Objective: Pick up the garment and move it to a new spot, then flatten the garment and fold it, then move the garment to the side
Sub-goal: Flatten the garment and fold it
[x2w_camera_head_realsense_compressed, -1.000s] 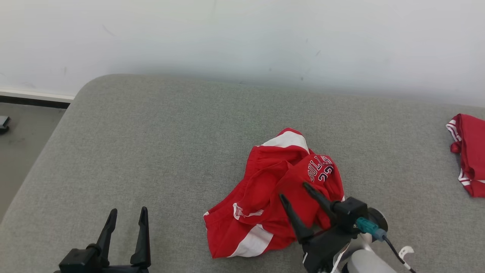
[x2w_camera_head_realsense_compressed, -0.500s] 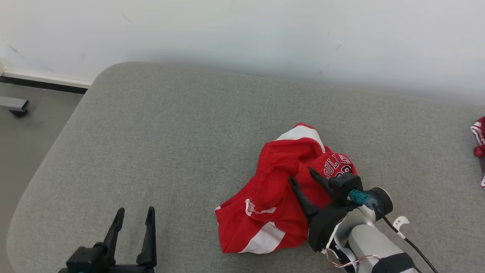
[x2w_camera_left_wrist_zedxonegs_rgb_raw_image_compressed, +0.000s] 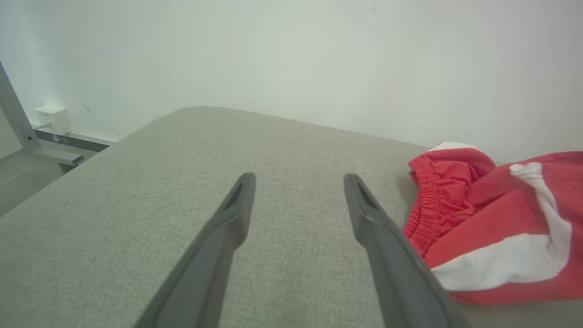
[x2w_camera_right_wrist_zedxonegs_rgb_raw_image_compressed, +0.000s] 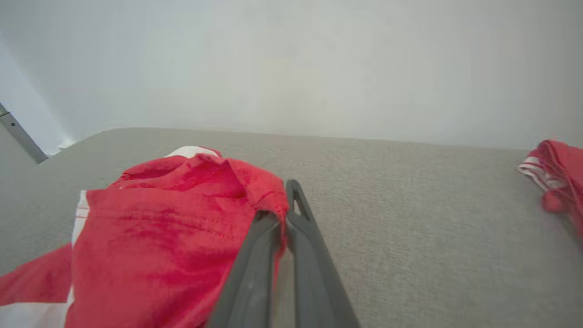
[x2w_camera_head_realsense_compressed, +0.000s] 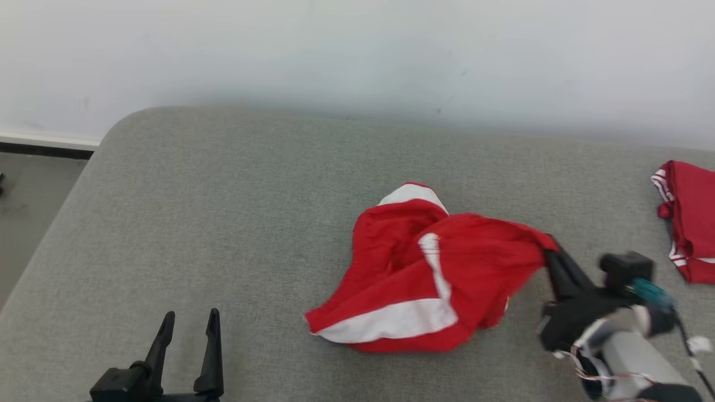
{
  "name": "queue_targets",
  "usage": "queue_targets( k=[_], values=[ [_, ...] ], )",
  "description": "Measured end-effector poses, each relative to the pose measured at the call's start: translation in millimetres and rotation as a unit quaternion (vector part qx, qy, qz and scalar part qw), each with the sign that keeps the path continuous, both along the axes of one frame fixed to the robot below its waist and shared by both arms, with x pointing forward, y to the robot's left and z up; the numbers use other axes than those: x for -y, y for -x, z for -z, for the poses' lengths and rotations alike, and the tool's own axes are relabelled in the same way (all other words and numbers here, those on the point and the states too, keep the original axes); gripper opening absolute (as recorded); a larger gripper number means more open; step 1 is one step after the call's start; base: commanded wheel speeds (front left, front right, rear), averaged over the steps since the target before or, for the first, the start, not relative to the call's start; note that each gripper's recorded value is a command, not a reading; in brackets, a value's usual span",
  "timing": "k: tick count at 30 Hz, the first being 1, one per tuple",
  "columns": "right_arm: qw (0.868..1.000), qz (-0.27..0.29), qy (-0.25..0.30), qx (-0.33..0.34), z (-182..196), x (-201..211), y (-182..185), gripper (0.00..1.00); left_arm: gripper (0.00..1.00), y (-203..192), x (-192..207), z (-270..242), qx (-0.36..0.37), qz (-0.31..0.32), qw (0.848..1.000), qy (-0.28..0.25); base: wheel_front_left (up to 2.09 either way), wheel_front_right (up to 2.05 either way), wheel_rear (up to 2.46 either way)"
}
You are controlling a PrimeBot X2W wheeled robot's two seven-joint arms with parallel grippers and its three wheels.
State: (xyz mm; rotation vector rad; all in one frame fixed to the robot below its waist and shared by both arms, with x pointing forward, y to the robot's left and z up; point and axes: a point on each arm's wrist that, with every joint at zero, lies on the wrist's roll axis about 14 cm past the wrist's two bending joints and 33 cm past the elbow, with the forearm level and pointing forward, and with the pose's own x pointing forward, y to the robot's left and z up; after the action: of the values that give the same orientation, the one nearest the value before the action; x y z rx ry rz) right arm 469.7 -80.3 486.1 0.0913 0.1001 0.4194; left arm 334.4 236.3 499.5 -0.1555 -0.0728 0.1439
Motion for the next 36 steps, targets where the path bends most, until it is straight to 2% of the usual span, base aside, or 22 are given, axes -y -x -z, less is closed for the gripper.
queue_targets(
  k=[5, 6, 7, 8, 12, 18, 22, 28, 32, 36],
  values=[
    [0.995, 0.09, -0.027, -0.042, 28.2, 65.9, 19.2, 0.02, 1.0, -2.7, 8.4, 1.0, 0.0, 0.012, 1.0, 0.003, 0.0, 0.0, 0.0],
    [0.993, 0.1, -0.028, -0.05, 34.8, 73.4, 24.6, 0.4, 1.0, -3.1, 9.6, 1.6, -0.001, 0.013, 1.0, 0.003, 0.0, 0.0, 0.0],
    [0.992, 0.108, -0.029, -0.055, 38.6, 79.2, 28.6, 0.87, 1.0, -3.7, 10.0, 1.8, -0.001, 0.014, 1.0, 0.004, 0.0, 0.0, 0.0],
    [0.991, 0.114, -0.032, -0.057, 40.7, 82.9, 31.5, 1.0, 1.0, -4.4, 10.5, 2.0, -0.002, 0.015, 1.0, 0.004, 0.0, 0.0, 0.0],
    [0.99, 0.125, -0.043, -0.042, 33.6, 87.2, 34.6, 1.0, 1.0, -8.1, 15.4, 2.6, -0.003, 0.022, 1.0, 0.003, 0.0, 0.0, 0.0],
    [0.993, 0.113, -0.043, 0.018, 0.4, 80.5, 34.6, 1.0, 1.0, -12.9, 21.0, 1.2, -0.001, 0.033, 0.999, 0.0, 0.0, 0.0, 0.0],
    [0.996, 0.073, -0.029, 0.039, -9.2, 57.8, 42.7, 1.0, 1.0, -13.4, 21.9, -0.9, 0.003, 0.035, 0.999, -0.002, 0.0, 0.0, 0.0],
    [0.999, -0.02, 0.012, 0.038, -13.0, 7.7, 52.6, 1.0, 1.0, -13.0, 21.3, -0.7, 0.002, 0.034, 0.999, -0.002, 0.0, 0.0, 0.0],
    [0.996, -0.071, 0.043, 0.032, -13.3, -16.5, 54.6, 1.0, 1.0, -11.8, 20.1, 0.1, 0.001, 0.031, 1.0, -0.002, 0.0, 0.0, 0.0],
    [0.99, -0.101, 0.096, 0.001, 5.0, -21.0, 55.6, 1.0, 1.0, -10.5, 17.8, 2.2, -0.003, 0.027, 1.0, -0.001, 0.0, 0.0, 0.0]
  ],
)
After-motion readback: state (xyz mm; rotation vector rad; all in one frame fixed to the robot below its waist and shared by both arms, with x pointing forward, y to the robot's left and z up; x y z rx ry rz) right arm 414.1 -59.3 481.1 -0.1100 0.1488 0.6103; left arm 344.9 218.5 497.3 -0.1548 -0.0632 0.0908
